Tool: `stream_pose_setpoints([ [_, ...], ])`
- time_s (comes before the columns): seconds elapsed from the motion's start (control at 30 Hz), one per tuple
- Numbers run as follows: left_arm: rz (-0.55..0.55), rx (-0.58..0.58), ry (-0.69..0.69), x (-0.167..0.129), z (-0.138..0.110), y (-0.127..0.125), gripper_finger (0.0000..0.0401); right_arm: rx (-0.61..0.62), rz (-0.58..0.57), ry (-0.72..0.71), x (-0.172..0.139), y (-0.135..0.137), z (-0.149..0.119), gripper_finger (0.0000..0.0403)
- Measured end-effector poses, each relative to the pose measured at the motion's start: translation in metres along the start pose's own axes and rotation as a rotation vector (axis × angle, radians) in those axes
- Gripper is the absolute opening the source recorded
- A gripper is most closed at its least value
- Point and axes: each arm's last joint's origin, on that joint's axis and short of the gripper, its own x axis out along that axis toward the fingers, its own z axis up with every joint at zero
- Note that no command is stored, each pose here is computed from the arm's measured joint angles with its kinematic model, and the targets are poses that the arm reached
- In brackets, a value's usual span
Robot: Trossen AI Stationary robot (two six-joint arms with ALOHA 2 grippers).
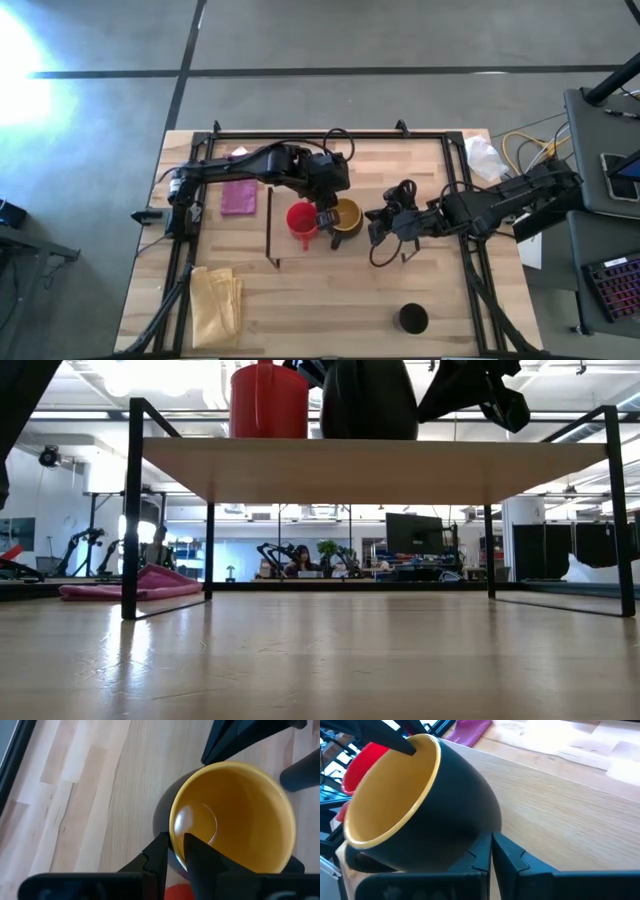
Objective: Stack small to large cups/mugs on shelf
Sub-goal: Put the black mug on the shelf
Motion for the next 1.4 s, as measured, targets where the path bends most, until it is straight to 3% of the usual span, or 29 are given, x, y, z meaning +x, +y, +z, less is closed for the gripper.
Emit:
stream_pose_setpoints([
  [0.53, -0.007, 0.007, -0.03, -0.012, 0.0, 0.0, 0.0045, -0.016, -0.041, 0.036, 0.0, -0.005, -0.003, 0.0008],
  [1.03, 0.15, 0.055, -0.038, -0.02, -0.004, 0.008, 0.0045, -0.015, -0.006, 0.084, -0.003, -0.003, -0.007, 0.0008],
  [1.4, 0.182, 0.069, 0.007, -0.008, -0.007, 0.016, 0.0045, 0.028, 0.057, 0.111, -0.014, 0.007, -0.021, 0.0008],
])
